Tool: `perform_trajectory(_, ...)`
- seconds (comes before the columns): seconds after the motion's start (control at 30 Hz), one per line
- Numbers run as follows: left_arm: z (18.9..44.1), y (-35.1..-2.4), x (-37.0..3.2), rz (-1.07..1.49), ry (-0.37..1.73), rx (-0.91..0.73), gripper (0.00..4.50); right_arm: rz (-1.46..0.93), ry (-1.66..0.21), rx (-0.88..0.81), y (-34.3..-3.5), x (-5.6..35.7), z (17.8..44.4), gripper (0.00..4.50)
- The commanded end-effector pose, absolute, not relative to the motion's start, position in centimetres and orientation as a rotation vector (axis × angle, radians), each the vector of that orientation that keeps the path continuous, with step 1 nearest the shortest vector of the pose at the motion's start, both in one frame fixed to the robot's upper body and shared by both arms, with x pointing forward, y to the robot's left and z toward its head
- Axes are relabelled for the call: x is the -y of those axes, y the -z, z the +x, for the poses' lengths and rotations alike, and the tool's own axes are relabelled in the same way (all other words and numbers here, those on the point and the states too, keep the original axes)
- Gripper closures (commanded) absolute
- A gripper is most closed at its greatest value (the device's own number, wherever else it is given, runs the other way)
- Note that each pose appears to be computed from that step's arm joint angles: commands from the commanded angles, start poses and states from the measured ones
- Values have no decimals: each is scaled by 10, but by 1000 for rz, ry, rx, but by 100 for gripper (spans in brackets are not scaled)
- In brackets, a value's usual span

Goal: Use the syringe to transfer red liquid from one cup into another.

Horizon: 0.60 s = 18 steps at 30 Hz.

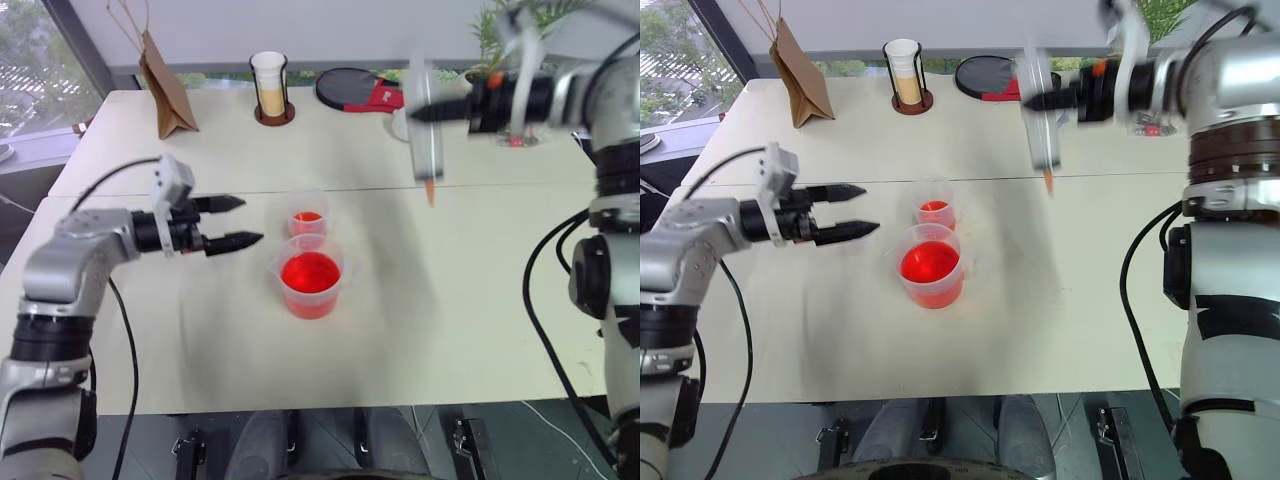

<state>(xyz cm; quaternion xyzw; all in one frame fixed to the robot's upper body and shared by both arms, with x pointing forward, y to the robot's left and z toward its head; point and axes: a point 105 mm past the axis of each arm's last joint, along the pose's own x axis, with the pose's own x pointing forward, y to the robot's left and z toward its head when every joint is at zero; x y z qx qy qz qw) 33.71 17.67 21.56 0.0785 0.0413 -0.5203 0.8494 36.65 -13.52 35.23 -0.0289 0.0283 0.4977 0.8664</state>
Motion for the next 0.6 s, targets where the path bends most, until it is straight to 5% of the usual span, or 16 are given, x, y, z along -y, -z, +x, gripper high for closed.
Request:
perform_trajectory(0.03,345,-235,-180,231,1123,-57,0,38,-1167,151,-366,116,340,310)
perform_trajectory(0.17,356,-252,-177,280,1165,-54,0,114,-1251,287,-350,87,317,310)
perform_trajectory(0.4,358,-278,-168,342,1239,-23,0,212,-1366,239,-303,51,287,310)
perform_trajectory(0.6,339,-313,-146,347,1369,76,0,135,-1354,198,-267,41,287,310)
